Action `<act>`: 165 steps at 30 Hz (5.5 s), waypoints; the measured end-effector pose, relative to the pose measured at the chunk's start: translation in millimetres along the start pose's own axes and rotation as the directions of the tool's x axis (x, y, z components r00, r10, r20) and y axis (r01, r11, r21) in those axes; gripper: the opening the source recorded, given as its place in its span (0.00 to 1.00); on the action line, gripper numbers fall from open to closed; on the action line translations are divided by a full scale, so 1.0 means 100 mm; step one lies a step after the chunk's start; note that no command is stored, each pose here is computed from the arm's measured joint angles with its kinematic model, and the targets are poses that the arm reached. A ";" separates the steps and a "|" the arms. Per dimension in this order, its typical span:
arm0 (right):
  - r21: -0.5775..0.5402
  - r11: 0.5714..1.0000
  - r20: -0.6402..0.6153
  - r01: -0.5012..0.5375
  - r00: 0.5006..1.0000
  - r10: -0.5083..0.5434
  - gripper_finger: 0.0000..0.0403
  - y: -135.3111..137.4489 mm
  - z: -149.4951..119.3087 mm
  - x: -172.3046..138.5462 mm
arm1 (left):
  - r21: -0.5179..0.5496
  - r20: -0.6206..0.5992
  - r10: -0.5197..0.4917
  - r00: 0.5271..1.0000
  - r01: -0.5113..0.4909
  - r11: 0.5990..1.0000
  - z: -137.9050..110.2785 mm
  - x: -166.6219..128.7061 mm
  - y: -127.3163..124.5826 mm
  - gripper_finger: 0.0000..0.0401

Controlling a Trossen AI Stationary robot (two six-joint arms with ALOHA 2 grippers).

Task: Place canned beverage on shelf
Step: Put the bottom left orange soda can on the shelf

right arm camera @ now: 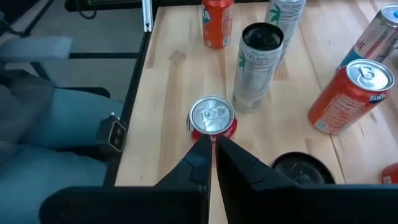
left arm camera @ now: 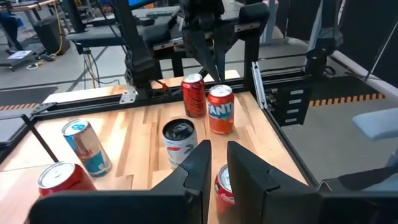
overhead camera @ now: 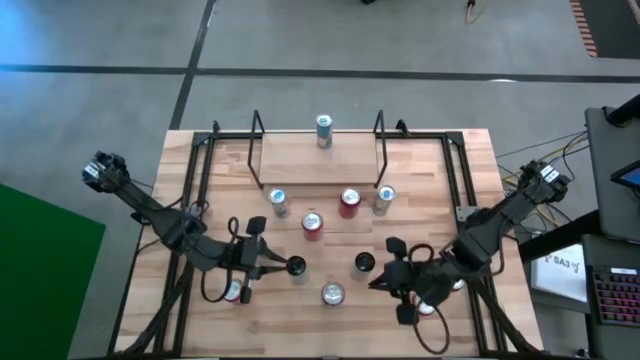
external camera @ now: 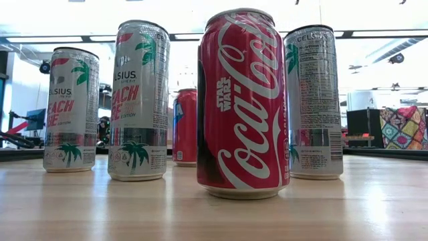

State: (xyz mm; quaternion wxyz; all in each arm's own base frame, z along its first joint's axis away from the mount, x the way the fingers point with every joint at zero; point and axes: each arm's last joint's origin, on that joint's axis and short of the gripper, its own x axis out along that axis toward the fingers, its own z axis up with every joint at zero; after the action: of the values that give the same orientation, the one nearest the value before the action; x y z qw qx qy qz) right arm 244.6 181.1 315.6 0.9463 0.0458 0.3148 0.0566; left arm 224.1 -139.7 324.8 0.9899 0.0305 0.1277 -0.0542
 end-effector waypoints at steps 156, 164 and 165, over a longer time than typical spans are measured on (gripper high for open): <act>-0.064 0.996 0.428 0.068 0.903 -0.034 0.03 -0.08 -0.37 0.35 | -0.156 -0.853 0.099 0.513 -0.430 0.889 0.47 -0.14 -0.25 0.72; -0.077 0.994 0.431 0.079 0.901 -0.038 0.03 -0.18 -0.31 0.31 | -0.075 -0.836 0.167 0.523 -0.410 0.909 0.61 0.05 0.26 0.72; -0.077 0.994 0.430 0.081 0.902 -0.040 0.03 -0.19 -0.30 0.30 | -0.066 -0.834 0.172 0.524 -0.406 0.912 0.64 0.07 0.33 0.72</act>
State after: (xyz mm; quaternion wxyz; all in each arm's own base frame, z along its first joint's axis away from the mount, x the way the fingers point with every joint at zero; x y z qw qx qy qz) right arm 251.7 168.2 271.6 0.9947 0.0031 0.0980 0.0306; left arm 250.5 -112.1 386.1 0.8093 -0.0534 0.5656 0.1490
